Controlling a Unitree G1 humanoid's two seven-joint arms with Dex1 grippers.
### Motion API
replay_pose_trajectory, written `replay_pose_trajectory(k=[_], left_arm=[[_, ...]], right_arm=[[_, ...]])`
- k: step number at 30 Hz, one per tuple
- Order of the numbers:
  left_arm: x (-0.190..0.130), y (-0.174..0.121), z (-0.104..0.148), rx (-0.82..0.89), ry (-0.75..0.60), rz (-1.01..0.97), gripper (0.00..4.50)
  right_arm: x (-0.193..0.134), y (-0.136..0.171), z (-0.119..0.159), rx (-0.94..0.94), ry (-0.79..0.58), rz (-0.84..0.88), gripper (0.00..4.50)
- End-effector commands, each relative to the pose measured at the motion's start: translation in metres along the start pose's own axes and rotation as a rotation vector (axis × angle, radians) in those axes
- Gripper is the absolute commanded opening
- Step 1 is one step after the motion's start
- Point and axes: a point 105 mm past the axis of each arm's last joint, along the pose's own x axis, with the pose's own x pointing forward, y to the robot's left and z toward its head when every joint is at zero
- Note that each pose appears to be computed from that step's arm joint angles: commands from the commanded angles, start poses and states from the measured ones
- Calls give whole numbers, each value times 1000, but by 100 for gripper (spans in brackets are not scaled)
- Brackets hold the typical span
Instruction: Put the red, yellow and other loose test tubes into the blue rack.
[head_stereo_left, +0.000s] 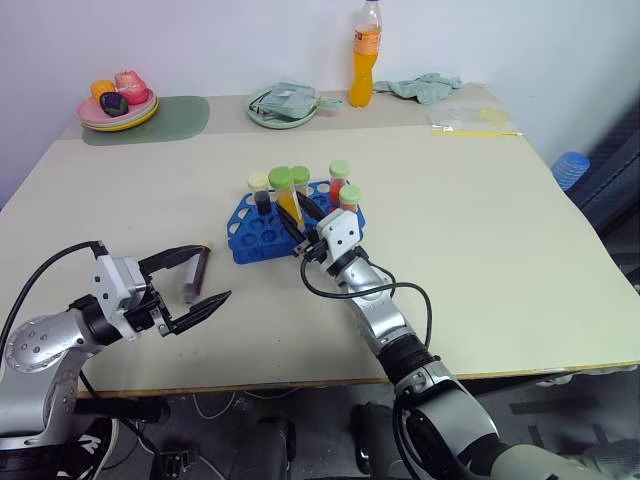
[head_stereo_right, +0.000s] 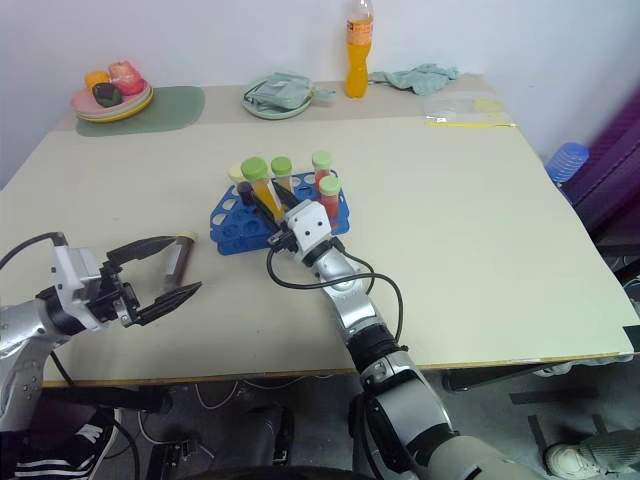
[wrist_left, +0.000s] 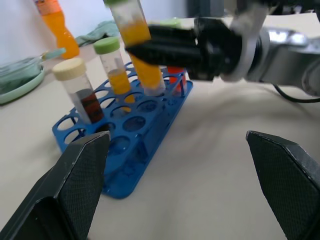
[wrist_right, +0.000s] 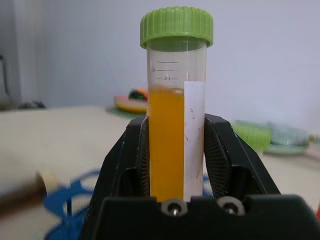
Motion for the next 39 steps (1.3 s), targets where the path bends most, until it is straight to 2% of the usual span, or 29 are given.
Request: replay_pose_trajectory(k=[1, 19, 26, 29, 32, 33, 34, 36, 38, 39], left_arm=[[-3, 2, 11, 30, -21, 10, 450], [-4, 2, 12, 28, -19, 2, 450], [-5, 1, 12, 28, -16, -1, 450], [-5, 1, 12, 27, -17, -2, 450], [-5, 0, 12, 29, -14, -4, 450], [-5, 0, 12, 30, -13, -4, 450], [-5, 0, 12, 31, -12, -4, 450], [-5, 0, 12, 31, -13, -2, 450], [-5, -1, 12, 30, -14, 2, 450], [-6, -1, 12, 30, -10, 4, 450]], right_arm=[[9, -4, 12, -38, -65, -25, 160], [-8, -11, -9, -52, -5, -73, 160], [-15, -25, -26, 3, 79, -160, 160], [-14, -23, -25, -1, 73, -144, 160], [-13, -13, -25, 92, 65, -106, 160], [-13, -9, -24, 111, 57, -88, 220], [-12, -7, -23, 111, 51, -73, 249], [-13, -7, -22, 95, 46, -65, 337], [-15, -10, -18, 62, 39, -57, 443], [-16, -13, -18, 52, 46, -49, 448]])
